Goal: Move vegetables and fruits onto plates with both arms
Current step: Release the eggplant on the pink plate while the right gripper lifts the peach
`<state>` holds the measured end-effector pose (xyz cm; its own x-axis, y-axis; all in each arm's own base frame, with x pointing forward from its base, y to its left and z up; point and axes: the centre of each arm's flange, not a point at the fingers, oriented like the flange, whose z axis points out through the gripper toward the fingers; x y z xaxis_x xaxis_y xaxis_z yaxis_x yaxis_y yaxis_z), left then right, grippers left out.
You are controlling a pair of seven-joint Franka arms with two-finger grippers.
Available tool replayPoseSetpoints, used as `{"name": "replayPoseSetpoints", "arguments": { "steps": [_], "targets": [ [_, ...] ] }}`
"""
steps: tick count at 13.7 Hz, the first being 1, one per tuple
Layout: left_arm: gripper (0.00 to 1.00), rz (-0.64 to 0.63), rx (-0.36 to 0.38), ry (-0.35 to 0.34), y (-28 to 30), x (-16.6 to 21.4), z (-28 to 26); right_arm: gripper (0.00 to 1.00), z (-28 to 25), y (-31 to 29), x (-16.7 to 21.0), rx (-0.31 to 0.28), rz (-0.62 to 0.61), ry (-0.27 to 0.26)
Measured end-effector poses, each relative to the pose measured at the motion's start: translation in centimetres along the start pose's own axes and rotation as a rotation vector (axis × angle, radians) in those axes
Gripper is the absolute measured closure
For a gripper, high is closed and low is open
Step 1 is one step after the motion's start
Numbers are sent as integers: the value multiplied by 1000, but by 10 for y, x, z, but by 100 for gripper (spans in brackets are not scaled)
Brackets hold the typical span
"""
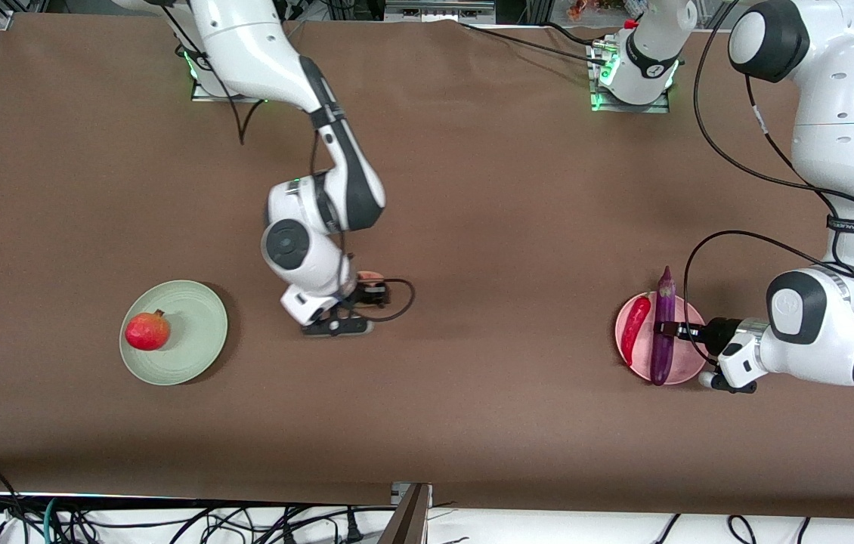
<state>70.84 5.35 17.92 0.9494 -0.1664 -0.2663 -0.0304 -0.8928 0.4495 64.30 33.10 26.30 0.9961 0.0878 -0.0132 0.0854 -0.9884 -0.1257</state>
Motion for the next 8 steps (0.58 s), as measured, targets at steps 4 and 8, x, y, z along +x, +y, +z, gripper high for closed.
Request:
{"name": "replayPoseSetpoints", "arguments": {
  "steps": [4,8],
  "targets": [
    [53,-3,-13,8,-3,-1,-1,29,-54,103,21,-73,-146,-46],
    [11,-28,-48,25,-16,-3,-5,29,-59,232,34,-91,-265,-82]
  ]
}}
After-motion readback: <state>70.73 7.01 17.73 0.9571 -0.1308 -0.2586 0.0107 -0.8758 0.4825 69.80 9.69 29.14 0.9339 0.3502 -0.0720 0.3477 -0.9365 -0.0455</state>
